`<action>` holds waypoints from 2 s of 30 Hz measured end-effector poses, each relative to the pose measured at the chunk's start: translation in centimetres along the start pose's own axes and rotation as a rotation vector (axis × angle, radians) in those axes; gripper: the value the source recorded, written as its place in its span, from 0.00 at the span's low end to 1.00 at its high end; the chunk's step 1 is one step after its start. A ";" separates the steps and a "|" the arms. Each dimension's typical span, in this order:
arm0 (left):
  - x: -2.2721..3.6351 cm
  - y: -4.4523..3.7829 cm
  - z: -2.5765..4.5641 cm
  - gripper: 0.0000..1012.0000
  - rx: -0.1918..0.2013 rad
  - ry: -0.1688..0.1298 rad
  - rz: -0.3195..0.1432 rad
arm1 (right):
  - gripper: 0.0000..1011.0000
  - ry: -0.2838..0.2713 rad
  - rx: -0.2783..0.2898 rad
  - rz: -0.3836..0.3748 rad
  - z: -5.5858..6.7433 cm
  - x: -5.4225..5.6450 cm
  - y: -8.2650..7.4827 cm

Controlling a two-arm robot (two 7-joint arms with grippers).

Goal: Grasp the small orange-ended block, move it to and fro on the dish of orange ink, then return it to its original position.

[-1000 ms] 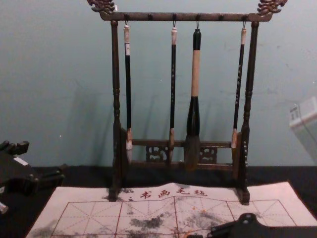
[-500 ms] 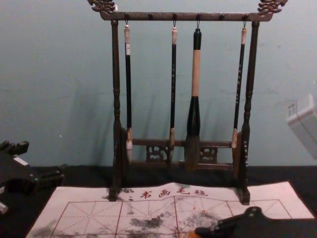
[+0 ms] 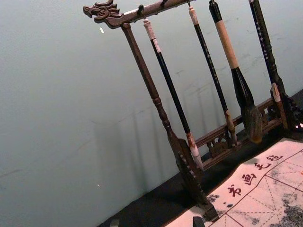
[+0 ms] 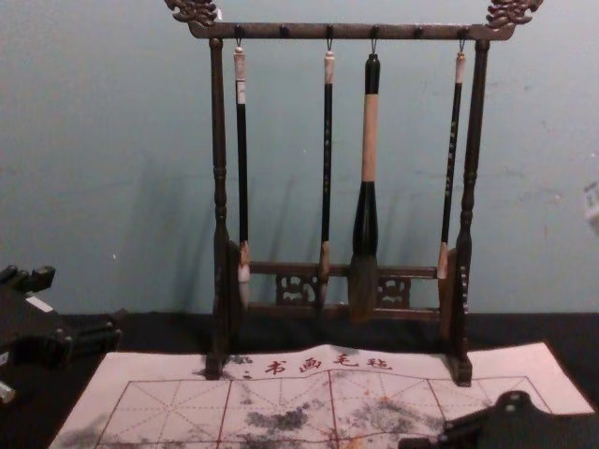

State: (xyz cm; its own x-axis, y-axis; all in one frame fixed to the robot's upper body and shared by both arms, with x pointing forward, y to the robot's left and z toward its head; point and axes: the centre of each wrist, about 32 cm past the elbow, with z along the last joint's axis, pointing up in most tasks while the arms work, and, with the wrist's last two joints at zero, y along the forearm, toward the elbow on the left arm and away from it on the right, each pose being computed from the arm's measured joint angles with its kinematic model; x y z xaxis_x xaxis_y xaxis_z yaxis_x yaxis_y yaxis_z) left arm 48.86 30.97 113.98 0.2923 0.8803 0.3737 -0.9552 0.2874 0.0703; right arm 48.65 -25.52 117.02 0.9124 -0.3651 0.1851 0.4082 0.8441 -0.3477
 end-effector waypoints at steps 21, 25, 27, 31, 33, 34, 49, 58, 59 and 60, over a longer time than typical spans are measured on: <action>0.00 0.00 0.00 0.99 0.000 0.000 0.000 | 0.08 -0.018 0.005 0.088 0.6 -0.9 0.1; 0.00 0.00 0.00 0.99 0.000 0.000 0.000 | 0.08 -0.026 0.007 0.103 0.8 -1.0 0.4; 0.00 0.00 0.00 0.99 0.000 0.000 0.000 | 0.08 -0.030 0.007 0.110 0.9 -1.1 0.7; 0.00 0.00 0.00 0.99 0.000 0.000 0.000 | 0.08 -0.037 0.003 0.118 1.0 -1.1 1.0; 0.00 0.00 0.00 0.99 0.000 0.000 0.000 | 0.08 -0.040 0.000 0.121 1.0 -1.0 1.2; 0.00 0.00 0.00 0.99 0.000 0.000 0.000 | 0.08 -0.041 -0.001 0.123 1.0 -1.0 1.3; 0.00 0.00 0.00 0.99 0.000 0.000 0.000 | 0.08 -0.041 -0.007 0.097 1.3 -0.1 2.4; 0.00 0.00 0.00 0.99 0.000 0.000 0.000 | 0.08 -0.034 -0.016 0.055 1.3 0.8 2.7; 0.00 0.00 0.00 0.99 0.000 0.000 0.000 | 0.08 -0.034 -0.017 0.052 1.3 0.8 2.6; 0.00 0.00 0.00 0.99 0.000 0.000 0.000 | 0.08 -0.033 -0.019 0.050 1.3 0.9 2.6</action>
State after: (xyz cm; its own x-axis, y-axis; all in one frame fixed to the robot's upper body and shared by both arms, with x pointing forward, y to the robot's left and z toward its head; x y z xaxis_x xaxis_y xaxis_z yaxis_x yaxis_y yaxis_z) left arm 48.86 30.97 113.98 0.2923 0.8803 0.3737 -0.9553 0.2873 0.0702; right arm 50.51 -23.13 117.48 0.9302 -0.3094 0.1975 0.3633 0.8530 -0.3746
